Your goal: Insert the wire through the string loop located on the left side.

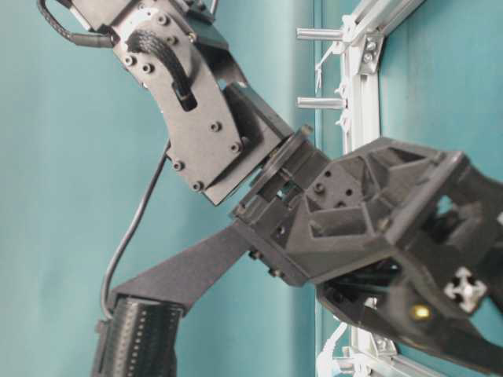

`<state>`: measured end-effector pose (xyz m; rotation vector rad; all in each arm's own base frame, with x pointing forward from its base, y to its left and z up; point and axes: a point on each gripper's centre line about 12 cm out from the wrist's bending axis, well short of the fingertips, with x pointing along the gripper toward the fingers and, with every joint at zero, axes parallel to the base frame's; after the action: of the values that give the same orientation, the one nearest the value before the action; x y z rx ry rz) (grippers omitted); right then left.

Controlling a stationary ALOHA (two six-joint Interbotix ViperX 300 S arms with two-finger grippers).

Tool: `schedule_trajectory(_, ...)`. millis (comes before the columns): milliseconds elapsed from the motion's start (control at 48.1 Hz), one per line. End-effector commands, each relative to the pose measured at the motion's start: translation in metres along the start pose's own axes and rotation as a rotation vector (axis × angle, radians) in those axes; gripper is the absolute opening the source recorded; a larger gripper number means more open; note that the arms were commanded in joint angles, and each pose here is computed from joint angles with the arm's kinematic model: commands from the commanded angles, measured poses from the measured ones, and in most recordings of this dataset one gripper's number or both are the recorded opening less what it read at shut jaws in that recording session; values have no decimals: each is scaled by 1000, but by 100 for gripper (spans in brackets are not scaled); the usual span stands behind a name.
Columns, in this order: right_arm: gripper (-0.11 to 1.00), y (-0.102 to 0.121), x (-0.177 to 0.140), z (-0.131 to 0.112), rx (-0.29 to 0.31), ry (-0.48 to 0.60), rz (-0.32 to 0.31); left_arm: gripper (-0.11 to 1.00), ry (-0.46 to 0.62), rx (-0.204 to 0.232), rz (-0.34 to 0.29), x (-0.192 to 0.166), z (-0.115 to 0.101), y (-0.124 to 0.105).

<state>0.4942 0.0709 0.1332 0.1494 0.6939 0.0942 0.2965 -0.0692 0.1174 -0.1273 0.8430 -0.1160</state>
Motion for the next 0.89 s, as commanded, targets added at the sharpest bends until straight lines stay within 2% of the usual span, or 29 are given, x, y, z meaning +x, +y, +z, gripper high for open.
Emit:
schedule_trajectory(0, 88, 4, -7, 15, -18, -43, 7, 21, -21, -8, -7, -4, 7, -2)
schedule_trajectory(187, 89, 4, -7, 14, -21, -41, 5, 21, 1, -8, -2, -4, 3, -1)
schedule_trajectory(499, 89, 5, -7, 13, -22, -34, 8, 21, 40, -12, 2, -25, -19, 3)
schedule_trajectory(748, 89, 5, -7, 12, -22, -32, 7, 21, 62, -74, -6, -50, -39, 3)
schedule_trajectory(873, 89, 4, -6, 11, -22, -33, 6, 21, 57, -71, -24, -61, -48, 0)
